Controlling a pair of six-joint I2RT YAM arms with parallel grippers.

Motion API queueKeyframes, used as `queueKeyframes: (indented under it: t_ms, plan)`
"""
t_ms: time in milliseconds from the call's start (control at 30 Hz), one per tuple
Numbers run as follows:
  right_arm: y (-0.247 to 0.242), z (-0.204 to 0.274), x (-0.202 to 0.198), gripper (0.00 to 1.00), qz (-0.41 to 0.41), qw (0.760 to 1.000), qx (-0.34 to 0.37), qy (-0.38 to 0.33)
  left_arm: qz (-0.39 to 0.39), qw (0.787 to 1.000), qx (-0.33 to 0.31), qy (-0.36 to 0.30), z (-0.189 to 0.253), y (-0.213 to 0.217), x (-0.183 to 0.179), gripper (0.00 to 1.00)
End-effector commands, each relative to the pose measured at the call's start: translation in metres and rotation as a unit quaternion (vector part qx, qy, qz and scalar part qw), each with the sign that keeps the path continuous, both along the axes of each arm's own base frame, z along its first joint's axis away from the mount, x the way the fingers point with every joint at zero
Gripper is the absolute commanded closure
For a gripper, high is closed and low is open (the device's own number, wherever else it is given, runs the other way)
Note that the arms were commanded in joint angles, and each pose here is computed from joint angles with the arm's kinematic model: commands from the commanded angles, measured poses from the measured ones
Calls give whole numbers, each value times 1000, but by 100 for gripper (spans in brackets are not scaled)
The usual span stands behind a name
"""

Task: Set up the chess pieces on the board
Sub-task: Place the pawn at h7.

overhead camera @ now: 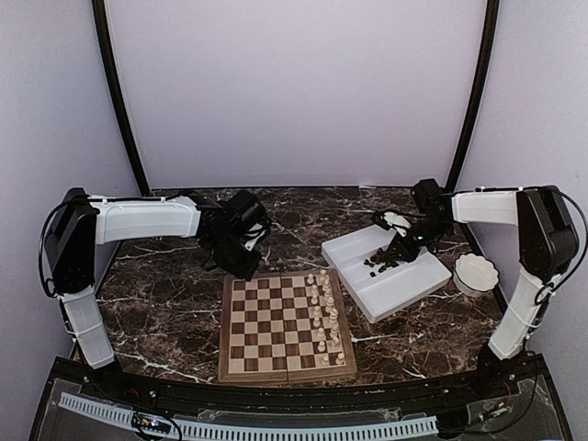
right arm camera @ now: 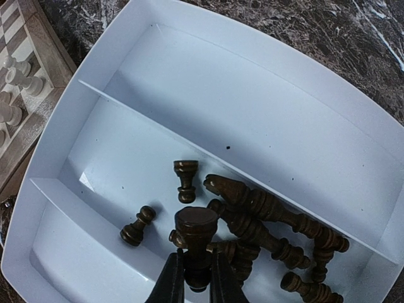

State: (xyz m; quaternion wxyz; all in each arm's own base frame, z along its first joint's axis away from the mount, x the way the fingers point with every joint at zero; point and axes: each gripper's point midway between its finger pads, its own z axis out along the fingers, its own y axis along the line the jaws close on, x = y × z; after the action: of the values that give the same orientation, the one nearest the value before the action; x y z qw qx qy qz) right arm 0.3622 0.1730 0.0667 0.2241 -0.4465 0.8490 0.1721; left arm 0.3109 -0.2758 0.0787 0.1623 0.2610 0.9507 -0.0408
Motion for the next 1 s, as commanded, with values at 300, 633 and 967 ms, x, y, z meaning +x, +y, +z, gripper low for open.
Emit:
queueKeyframes:
  t_ms: [300, 633, 967]
  plan:
    - [5, 10, -4, 95, 5, 1000, 11, -6, 8, 1000, -8, 18, -19, -1, -3, 100]
    - [4, 8, -4, 94, 5, 1000, 10, -3, 7, 1000, -4, 30, -23, 1, -8, 91]
    - [5, 7, -5, 94, 6, 1000, 11, 0, 8, 999, 0, 39, -25, 4, -12, 91]
